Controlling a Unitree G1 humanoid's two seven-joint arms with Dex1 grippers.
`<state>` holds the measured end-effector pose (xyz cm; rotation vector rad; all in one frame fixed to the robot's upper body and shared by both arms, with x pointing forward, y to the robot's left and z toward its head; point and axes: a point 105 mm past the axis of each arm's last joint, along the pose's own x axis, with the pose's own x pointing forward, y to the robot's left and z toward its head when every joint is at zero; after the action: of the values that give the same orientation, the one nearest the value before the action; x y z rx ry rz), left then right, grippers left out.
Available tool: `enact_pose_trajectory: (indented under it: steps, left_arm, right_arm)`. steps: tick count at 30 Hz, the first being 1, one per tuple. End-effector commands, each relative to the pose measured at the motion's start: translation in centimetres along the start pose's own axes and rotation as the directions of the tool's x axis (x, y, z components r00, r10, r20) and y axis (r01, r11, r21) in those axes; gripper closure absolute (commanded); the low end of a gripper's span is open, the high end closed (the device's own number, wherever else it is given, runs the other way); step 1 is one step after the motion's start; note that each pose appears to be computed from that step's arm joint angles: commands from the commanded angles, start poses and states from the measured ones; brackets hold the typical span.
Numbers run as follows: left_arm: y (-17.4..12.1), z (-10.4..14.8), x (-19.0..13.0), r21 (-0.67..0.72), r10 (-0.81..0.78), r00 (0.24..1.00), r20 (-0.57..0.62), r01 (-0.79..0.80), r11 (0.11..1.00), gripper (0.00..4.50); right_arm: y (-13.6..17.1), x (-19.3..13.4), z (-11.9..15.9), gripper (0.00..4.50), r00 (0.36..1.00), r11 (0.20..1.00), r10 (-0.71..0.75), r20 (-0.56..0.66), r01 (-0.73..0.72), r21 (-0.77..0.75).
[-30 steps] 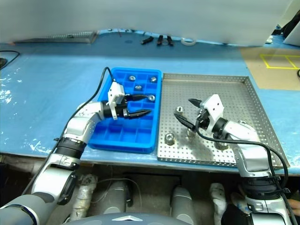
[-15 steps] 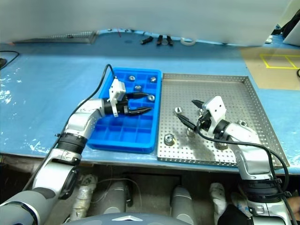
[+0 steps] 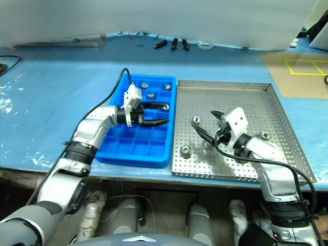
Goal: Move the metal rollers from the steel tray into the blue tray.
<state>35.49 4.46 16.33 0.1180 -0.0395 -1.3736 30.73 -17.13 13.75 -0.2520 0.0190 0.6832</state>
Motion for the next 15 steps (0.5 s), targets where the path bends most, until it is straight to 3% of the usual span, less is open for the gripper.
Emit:
enact_pose_trajectory:
  steps: [1, 8, 13, 15]
  left_arm:
    - [-0.1, 0.9, 0.6, 0.037, -0.034, 0.999, 0.008, 0.034, 0.999, 0.81]
    - [0.6, 1.5, 3.7, 0.101, -0.089, 0.994, -0.061, 0.095, 0.99, 0.81]
    - [0.9, 1.2, 7.7, 0.134, -0.12, 0.978, -0.17, 0.143, 0.981, 0.81]
    - [0.8, 0.0, 8.7, 0.142, -0.125, 0.956, -0.265, 0.167, 0.976, 0.81]
  right_arm:
    - [0.0, -0.5, 1.6, 0.02, 0.998, 0.999, -0.019, 0.052, 0.02, -0.029]
    - [0.6, -0.7, 1.6, 0.02, 0.997, 0.998, -0.052, 0.061, 0.053, -0.016]
    - [0.7, -1.2, 1.4, 0.02, 0.991, 0.993, -0.116, 0.067, 0.117, -0.004]
    - [1.0, -1.8, 1.1, 0.02, 0.987, 0.989, -0.148, 0.062, 0.148, 0.004]
